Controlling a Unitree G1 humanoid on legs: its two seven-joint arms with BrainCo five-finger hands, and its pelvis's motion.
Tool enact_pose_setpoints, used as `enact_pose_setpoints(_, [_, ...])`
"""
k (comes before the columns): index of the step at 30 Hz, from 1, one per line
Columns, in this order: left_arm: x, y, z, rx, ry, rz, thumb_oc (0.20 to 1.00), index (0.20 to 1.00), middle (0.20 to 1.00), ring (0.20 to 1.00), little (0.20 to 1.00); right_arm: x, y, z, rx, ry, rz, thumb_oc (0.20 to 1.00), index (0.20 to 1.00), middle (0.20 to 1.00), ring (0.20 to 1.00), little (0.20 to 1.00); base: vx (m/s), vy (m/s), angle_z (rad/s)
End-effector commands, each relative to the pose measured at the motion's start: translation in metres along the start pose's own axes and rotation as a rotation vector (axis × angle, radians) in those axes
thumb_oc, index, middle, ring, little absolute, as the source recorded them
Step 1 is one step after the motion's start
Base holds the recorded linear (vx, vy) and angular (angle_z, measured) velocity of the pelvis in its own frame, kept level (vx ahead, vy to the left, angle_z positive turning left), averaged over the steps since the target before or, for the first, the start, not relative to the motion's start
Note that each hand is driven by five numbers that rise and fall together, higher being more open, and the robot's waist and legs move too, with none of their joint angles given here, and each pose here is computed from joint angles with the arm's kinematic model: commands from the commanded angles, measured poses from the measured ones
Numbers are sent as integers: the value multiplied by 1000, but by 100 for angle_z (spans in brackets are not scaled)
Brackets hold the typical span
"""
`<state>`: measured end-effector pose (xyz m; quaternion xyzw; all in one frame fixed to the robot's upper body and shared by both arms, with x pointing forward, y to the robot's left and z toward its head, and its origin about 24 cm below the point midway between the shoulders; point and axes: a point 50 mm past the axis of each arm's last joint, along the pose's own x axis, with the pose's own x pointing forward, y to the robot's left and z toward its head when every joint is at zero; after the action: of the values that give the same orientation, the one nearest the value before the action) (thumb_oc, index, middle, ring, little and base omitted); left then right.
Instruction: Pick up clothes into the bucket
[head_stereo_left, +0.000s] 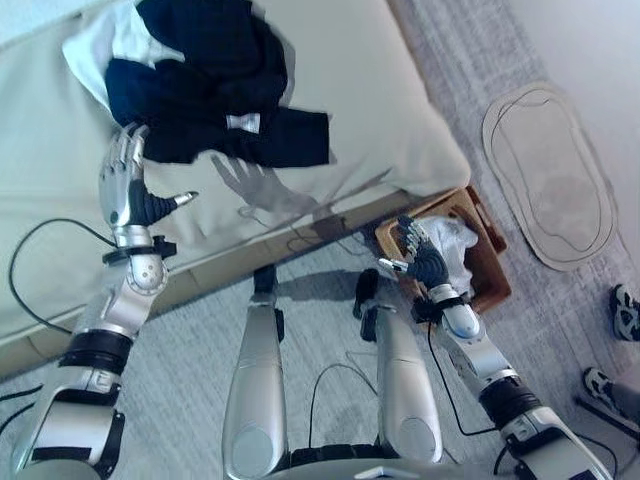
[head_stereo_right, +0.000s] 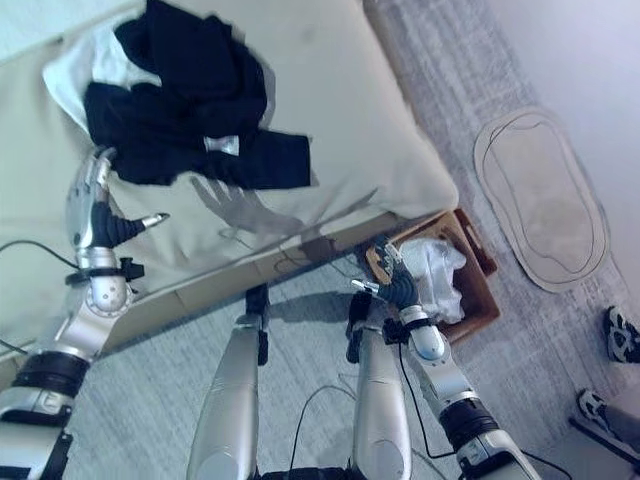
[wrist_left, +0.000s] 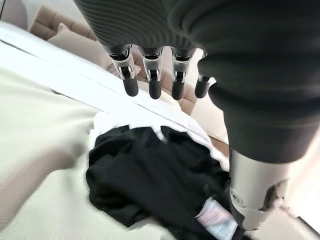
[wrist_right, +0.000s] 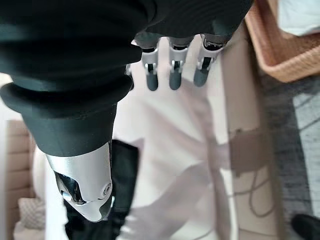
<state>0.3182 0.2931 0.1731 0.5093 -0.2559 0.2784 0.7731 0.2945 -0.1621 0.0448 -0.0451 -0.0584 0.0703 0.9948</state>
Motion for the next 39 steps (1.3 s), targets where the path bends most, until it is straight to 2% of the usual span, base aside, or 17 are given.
enact_pose_setpoints(1, [20,24,14,0,-79,149,1000,1000,1000,1000,1000,-2,0,20,4,-124,-12,1000,1000,1000,1000,1000,-75,20,13])
enact_pose_setpoints(11, [67,75,26,173,-167,372,1000,1000,1000,1000,1000,-9,-9,14,1,-106,-63,1000,1000,1000,1000,1000,-16,27,2])
enact_pose_setpoints(18, [94,103,36,301,-238,415,1000,1000,1000,1000,1000,-9,-14,15,-9,-112,-57,1000,1000,1000,1000,1000,20,37,-5])
enact_pose_setpoints(26, [122,122,40,414,-241,386,1000,1000,1000,1000,1000,-4,-12,23,6,-149,-34,1000,1000,1000,1000,1000,7,17,-5])
enact_pose_setpoints(35, [132,125,32,475,-177,320,1000,1000,1000,1000,1000,-7,-15,30,12,-184,-44,1000,1000,1000,1000,1000,13,22,-6])
enact_pose_setpoints(39, [140,124,24,536,-105,230,1000,1000,1000,1000,1000,-10,-18,29,18,-177,-47,1000,1000,1000,1000,1000,19,2,-3])
